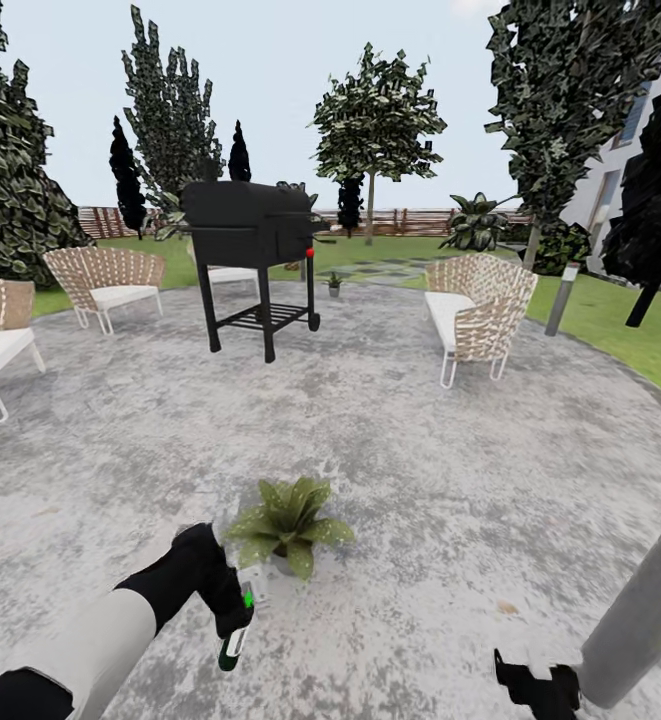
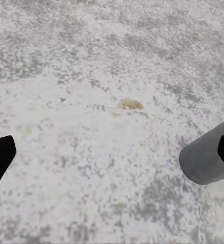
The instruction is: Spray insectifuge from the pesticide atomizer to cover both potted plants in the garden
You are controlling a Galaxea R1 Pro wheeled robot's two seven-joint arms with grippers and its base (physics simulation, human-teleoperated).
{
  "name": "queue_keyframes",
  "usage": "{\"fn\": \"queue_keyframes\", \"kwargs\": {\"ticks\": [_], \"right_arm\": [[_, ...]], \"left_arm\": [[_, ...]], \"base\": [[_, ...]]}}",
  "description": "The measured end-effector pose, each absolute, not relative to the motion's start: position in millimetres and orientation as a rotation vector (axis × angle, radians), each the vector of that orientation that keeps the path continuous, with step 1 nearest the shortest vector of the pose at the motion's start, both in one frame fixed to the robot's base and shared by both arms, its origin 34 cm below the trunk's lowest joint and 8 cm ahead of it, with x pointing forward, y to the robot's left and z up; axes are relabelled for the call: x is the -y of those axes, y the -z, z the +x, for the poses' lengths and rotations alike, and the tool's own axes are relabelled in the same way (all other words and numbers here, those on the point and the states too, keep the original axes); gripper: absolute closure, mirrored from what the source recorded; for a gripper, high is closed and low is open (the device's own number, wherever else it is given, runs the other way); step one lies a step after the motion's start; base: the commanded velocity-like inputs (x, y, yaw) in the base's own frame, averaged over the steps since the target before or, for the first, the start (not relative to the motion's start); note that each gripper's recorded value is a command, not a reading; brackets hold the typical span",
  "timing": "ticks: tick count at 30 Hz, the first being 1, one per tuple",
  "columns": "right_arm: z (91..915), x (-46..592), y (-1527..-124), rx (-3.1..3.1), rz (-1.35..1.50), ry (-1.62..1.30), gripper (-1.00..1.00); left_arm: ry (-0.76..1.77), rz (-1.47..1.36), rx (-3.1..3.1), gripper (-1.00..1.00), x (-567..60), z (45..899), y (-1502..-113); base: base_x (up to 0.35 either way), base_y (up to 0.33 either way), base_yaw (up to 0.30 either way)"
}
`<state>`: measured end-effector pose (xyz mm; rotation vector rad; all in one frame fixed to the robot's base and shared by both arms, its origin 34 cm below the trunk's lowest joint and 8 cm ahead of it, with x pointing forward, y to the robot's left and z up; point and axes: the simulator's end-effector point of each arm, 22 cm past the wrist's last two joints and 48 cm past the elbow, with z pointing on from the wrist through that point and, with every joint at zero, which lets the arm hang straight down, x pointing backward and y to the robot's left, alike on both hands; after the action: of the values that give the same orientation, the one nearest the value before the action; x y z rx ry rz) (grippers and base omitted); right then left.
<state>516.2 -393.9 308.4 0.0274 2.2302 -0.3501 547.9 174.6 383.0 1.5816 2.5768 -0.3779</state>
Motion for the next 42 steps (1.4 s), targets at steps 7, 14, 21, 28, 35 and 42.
{"fn": "queue_keyframes", "kwargs": {"ticks": [7,14,21,28,35,42], "right_arm": [[554,283,-334,-2.139,-0.633,-0.068,-1.0],[568,217,-368,-2.046,-0.901,-0.378,-1.0],[537,140,-358,-1.953,-1.241,-0.483,1.0],[510,72,-370,-1.861,-1.36,-0.664,1.0],[511,47,-382,-1.814,-1.368,-0.694,1.0],[514,19,-396,-1.766,-1.358,-0.717,1.0]], "left_arm": [[0.508,1.501,-2.38,1.0,-159,561,-388],[0.495,1.538,-2.272,1.0,-152,569,-391],[0.539,1.594,-2.202,1.0,-133,557,-380],[0.604,1.646,-2.163,1.0,-108,535,-370],[0.59,1.732,-2.12,1.0,-95,514,-355],[0.589,1.775,-2.095,1.0,-93,507,-350]], "base": [[-0.205,0.0,0.0],[-0.003,0.0,0.0],[0.0,0.0,0.0],[0.0,0.0,0.0],[0.0,0.0,0.0],[0.0,0.0,0.0]]}}
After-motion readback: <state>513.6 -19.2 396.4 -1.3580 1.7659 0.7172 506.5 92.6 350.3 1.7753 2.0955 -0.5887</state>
